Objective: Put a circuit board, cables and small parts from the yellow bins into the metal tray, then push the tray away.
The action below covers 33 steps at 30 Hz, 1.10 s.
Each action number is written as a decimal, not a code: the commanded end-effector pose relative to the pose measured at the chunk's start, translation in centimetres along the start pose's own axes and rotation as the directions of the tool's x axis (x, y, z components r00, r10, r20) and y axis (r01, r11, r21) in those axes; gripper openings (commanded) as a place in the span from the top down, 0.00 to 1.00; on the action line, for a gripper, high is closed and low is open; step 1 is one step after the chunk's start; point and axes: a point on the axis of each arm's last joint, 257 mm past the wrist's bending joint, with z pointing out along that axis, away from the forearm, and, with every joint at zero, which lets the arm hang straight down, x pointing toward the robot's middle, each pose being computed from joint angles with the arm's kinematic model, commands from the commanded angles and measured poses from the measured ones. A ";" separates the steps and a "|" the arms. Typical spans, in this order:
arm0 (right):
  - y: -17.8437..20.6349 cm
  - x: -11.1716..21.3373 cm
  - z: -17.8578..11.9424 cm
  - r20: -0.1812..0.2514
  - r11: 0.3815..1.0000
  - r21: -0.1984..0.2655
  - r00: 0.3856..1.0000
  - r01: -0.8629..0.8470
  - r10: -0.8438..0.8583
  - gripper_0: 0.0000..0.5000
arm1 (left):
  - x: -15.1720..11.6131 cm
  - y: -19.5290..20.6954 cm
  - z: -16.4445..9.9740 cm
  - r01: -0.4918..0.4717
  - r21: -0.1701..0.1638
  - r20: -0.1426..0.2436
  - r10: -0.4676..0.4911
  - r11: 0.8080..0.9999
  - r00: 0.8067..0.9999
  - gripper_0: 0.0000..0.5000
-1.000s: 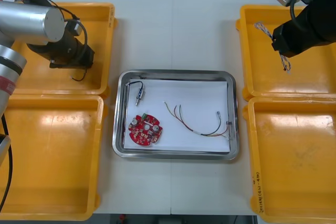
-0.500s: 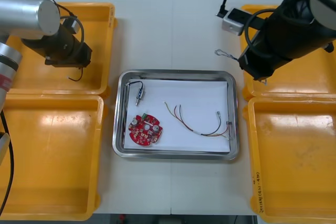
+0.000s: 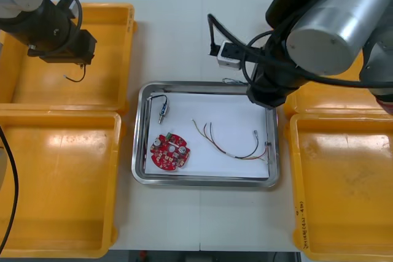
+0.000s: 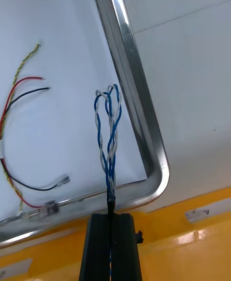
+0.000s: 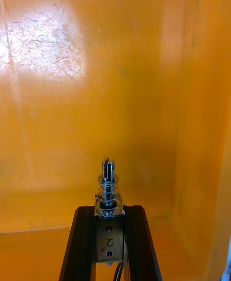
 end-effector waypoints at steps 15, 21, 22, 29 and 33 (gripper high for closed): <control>2.7 -5.5 6.5 0.046 0.977 0.017 0.976 0.212 -0.212 1.00 | -1.3 -2.3 -6.5 -0.130 -0.021 0.065 0.131 0.991 0.989 1.00; 2.9 -3.9 8.4 -0.001 0.975 -0.007 0.975 0.222 -0.222 1.00 | -1.3 -2.3 -6.5 -0.131 -0.021 0.065 0.132 0.991 0.989 1.00; 2.9 -3.8 8.5 -0.004 0.975 -0.010 0.975 0.223 -0.223 1.00 | -1.2 -2.3 -6.5 -0.130 -0.021 0.064 0.131 0.991 0.989 1.00; 3.0 -2.9 9.9 -0.026 0.973 -0.024 0.973 0.228 -0.228 1.00 | -1.2 -2.3 -6.6 -0.134 -0.023 0.063 0.135 0.991 0.989 1.00; 2.7 -2.6 10.0 -0.033 0.973 -0.019 0.973 0.228 -0.229 1.00 | -1.2 -2.2 -6.6 -0.134 -0.026 0.064 0.136 0.991 0.989 1.00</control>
